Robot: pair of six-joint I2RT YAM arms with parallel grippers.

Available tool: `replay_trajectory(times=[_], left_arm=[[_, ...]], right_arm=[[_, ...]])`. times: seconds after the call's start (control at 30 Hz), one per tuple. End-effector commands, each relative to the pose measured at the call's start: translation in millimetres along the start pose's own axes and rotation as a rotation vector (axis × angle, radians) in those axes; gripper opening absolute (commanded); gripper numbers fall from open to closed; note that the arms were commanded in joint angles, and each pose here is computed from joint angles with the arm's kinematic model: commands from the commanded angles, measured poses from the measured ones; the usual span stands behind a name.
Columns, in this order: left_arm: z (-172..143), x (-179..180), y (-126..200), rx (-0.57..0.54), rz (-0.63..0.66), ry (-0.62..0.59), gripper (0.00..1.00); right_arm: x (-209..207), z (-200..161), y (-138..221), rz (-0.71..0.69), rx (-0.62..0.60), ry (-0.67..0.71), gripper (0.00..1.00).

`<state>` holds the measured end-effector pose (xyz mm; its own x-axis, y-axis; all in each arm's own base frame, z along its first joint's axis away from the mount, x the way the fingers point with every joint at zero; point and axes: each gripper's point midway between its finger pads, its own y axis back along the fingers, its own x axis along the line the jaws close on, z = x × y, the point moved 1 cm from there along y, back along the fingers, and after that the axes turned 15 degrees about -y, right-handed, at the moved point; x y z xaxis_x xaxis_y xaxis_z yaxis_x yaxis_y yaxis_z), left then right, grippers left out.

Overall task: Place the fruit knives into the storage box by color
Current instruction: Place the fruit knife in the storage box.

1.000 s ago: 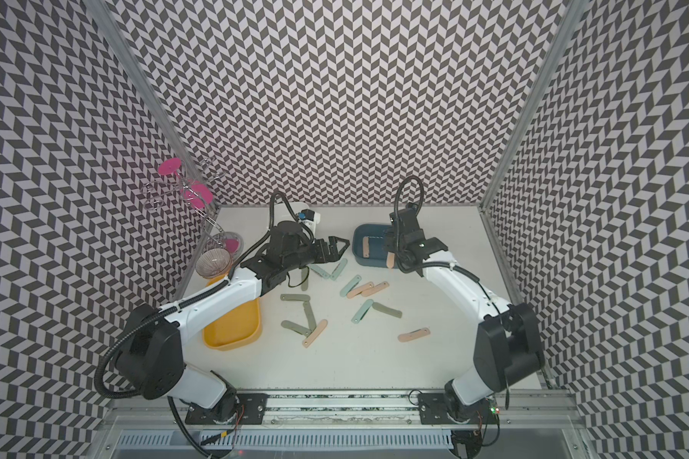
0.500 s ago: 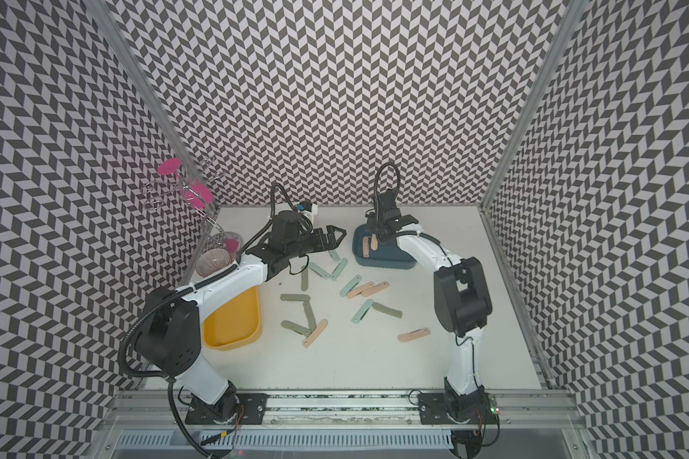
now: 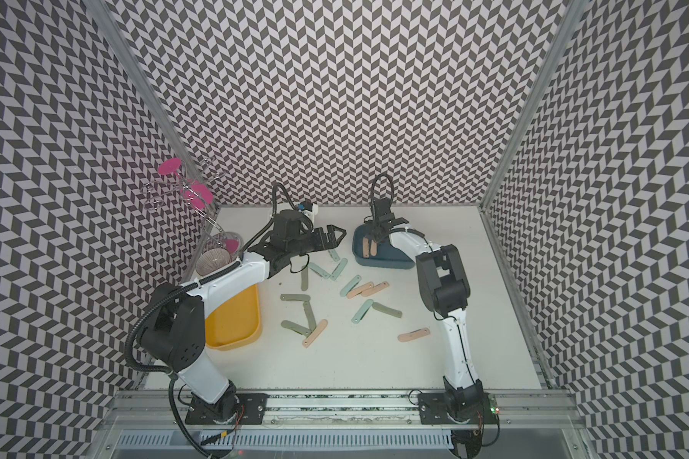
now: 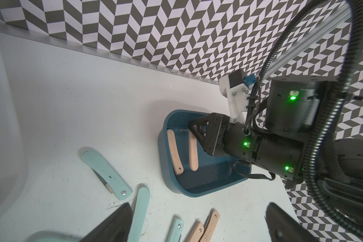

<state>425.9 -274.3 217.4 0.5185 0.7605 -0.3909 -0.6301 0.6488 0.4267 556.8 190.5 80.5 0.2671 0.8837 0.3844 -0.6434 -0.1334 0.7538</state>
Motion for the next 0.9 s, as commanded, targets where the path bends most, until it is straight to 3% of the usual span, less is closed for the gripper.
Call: replay_trajectory(times=[0.0,0.4,0.63,0.87], left_arm=[[10.3,-1.8,-2.5,-0.017,-0.014,-0.011,1.00],[9.2,-0.8,-5.8,-0.014,-0.012,-0.004,1.00],[7.5,-0.8,-5.2,-0.009,-0.011,-0.001,1.00],[5.5,-1.7,-0.3,-0.005,-0.013,0.004,1.00]], right_arm=[[10.1,11.2,-7.9,0.048,-0.039,-0.001,0.11],[2.9,-6.2,-32.2,0.044,0.007,0.009,0.15],[1.6,-5.4,-32.3,0.033,0.014,0.008,0.31],[11.1,13.9,3.1,0.054,-0.006,0.004,0.39]])
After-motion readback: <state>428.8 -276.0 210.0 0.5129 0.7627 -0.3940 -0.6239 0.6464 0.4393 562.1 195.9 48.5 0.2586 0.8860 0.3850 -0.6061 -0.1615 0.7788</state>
